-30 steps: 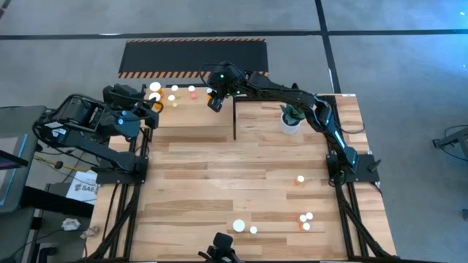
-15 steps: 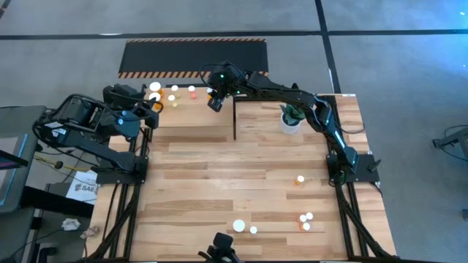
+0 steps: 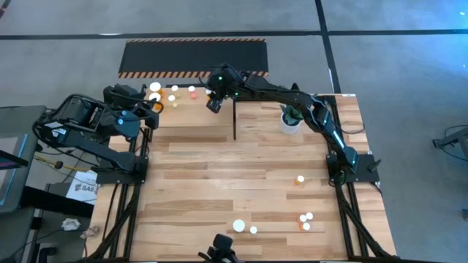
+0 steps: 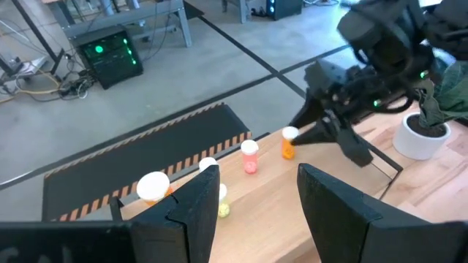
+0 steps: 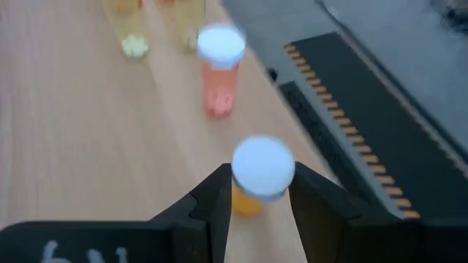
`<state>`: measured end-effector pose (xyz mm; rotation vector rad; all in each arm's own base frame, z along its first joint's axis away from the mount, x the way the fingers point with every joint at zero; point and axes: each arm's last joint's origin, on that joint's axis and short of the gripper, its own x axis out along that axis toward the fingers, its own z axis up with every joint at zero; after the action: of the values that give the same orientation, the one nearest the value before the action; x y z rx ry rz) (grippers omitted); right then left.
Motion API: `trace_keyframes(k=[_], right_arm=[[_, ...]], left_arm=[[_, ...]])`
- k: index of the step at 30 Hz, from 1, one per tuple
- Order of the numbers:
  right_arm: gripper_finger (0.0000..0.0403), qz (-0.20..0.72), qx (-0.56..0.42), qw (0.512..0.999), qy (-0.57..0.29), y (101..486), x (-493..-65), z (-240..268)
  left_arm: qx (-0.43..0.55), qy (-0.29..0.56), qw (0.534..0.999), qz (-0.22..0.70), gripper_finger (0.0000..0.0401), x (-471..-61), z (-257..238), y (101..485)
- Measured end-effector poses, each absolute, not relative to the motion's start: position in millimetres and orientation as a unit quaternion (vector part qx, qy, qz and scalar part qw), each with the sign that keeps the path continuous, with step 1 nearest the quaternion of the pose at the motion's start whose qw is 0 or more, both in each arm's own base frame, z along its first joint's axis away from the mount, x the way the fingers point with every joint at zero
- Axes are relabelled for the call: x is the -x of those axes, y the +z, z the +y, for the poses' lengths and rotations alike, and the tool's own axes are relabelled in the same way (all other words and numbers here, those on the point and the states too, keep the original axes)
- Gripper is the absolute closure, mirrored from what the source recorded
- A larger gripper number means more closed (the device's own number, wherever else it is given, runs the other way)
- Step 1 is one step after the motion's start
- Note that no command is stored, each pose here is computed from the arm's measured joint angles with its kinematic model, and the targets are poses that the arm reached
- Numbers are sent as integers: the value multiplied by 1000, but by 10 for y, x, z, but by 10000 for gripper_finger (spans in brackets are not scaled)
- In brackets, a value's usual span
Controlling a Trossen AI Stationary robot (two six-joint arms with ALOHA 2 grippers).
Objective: Pick and place medicine bottles onto shelf by color
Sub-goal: Put the top small orange pill bottle on the shelf, then move the small orange pill bottle to the center of the table
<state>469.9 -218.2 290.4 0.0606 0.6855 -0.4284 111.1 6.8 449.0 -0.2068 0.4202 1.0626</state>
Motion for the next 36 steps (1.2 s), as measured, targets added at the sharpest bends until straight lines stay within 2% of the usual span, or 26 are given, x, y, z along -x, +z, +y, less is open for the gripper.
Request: trace_keyframes(k=[16,36], right_arm=[[249,334,-28,920,-204,2883,-4719,-2155],[170,354,-35,912,-205,2853,-4671,-2191]], left_arm=[[101,502,836,197,228,-1111,68,4490],[110,499,836,198,228,-1113,65,4487]])
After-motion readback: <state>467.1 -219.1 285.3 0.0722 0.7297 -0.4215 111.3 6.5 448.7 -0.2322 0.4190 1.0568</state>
